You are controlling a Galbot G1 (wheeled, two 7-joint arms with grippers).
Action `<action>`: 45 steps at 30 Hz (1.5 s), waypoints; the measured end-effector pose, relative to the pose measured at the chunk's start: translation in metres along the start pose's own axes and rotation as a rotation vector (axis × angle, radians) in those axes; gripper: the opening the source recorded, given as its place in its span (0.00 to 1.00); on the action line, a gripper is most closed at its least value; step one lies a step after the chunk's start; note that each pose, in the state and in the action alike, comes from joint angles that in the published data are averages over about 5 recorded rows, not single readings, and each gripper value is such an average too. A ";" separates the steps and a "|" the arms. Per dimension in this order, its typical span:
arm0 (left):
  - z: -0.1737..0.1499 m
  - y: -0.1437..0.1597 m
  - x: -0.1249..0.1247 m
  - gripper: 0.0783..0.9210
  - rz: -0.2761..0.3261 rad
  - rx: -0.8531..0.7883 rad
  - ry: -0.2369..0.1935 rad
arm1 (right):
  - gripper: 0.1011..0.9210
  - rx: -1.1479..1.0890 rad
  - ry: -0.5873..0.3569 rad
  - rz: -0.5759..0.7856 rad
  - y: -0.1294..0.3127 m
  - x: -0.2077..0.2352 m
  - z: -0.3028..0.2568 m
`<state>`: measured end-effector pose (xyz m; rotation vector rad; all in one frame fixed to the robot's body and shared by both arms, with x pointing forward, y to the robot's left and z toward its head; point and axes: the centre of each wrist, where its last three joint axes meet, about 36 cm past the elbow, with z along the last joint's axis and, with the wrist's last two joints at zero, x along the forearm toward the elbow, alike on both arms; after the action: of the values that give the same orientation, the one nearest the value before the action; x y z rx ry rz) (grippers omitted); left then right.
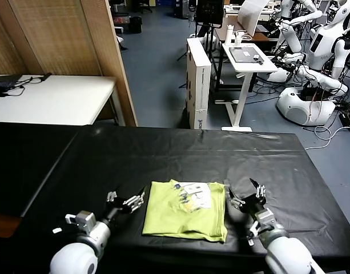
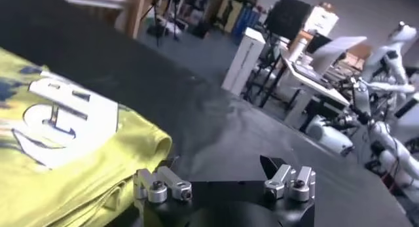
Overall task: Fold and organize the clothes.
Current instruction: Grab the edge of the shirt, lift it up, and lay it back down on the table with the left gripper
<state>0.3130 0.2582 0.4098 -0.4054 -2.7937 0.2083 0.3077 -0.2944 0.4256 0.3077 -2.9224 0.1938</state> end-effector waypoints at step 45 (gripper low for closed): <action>0.085 -0.063 -0.013 0.96 -0.001 0.211 -0.044 | 0.98 -0.084 -0.052 0.048 -0.003 0.021 0.006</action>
<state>0.2818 0.1861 0.3377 -0.3525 -2.7768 0.5122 0.2871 -0.3020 0.4241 0.2324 -2.9810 0.0713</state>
